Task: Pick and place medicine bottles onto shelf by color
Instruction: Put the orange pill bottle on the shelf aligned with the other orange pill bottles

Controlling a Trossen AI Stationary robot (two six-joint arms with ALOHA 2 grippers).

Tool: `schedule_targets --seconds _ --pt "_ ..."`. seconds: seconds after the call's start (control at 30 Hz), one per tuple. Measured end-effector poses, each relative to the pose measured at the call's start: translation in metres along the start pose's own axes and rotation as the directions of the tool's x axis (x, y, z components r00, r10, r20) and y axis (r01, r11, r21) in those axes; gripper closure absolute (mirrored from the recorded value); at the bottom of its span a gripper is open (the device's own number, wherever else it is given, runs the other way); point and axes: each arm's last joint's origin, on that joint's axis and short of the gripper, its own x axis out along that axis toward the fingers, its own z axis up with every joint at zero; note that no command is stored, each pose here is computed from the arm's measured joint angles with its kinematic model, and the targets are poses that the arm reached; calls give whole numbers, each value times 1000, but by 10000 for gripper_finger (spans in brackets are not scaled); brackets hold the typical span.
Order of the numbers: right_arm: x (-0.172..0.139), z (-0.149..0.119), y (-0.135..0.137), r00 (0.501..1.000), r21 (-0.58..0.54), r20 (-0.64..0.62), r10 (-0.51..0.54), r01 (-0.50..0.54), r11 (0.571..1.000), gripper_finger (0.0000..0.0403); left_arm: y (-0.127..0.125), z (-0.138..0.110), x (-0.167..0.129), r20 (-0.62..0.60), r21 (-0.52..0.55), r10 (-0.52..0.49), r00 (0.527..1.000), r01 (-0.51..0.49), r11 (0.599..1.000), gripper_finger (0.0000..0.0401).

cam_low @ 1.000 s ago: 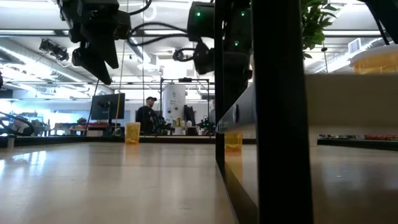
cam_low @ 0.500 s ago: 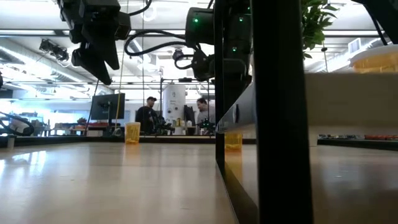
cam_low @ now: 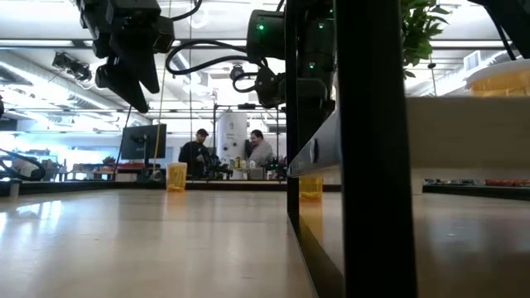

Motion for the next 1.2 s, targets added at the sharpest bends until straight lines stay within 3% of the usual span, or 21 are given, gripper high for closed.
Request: schedule_targets --seconds 0.6,0.9,1.2 --pt "0 0 0 1000 29 -1 -19 19 999 167 1 1 0 20 -22 23 1000 -22 1000 99" --pt "-3 -9 0 995 54 -95 32 -27 998 167 1 1 0 20 -21 23 1000 -22 1000 99" --pt "-38 -24 12 996 94 -70 52 -46 995 168 1 0 0 15 -11 27 1000 -26 1000 99"
